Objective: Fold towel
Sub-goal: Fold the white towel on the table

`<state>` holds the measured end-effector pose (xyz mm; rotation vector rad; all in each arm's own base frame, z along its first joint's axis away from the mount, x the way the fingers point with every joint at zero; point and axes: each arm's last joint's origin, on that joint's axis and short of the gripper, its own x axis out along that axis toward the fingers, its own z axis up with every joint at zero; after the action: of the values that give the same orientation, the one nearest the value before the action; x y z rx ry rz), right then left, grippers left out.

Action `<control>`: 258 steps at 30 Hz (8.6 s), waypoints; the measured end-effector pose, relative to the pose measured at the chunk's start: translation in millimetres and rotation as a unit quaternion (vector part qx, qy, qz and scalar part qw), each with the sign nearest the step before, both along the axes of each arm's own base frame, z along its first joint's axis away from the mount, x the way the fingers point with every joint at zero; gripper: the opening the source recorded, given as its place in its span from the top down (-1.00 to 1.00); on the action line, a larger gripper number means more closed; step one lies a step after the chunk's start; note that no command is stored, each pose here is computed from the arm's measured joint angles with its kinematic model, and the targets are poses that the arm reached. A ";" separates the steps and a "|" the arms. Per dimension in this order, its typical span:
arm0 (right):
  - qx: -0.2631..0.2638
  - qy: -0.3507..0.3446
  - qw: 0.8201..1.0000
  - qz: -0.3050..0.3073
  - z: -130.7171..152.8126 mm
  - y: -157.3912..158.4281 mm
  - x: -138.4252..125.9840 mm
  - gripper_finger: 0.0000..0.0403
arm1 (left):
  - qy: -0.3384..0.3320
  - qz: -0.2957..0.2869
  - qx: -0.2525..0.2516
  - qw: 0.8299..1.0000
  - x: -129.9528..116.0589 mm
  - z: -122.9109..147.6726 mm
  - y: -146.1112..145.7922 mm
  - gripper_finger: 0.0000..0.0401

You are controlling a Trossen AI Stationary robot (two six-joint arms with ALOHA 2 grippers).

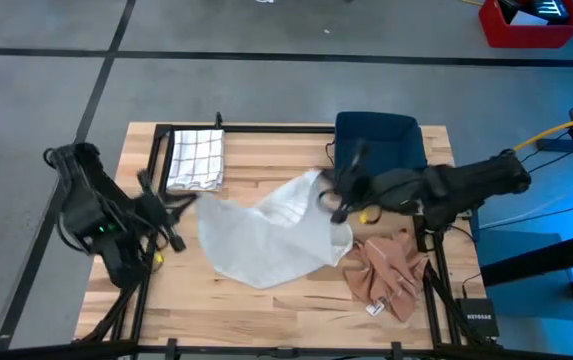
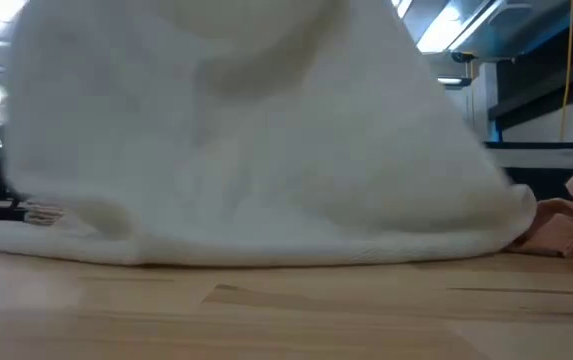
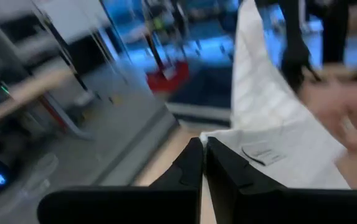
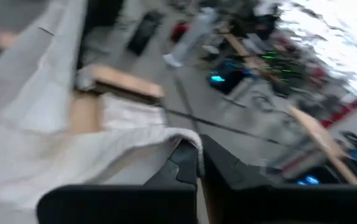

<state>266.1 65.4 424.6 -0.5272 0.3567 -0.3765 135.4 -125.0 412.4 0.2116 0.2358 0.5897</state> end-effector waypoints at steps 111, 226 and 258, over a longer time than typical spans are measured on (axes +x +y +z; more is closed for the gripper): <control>0.012 -0.176 0.975 -0.138 159.6 -2.2 -68.5 0.98 | -0.211 -0.052 -0.003 0.976 -66.5 235.2 74.0 0.98; 0.035 0.141 0.953 -0.265 -16.3 -57.2 30.5 0.98 | -0.137 0.089 -0.063 0.985 -74.1 44.3 106.4 0.98; 0.229 0.013 0.941 -0.248 -235.2 -152.2 76.5 0.68 | -0.178 0.289 -0.147 0.929 -40.1 -162.8 113.4 0.94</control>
<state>342.5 -86.8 189.4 0.0244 0.5863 -0.7503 95.3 -11.6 249.7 -0.2701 0.0258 1.1532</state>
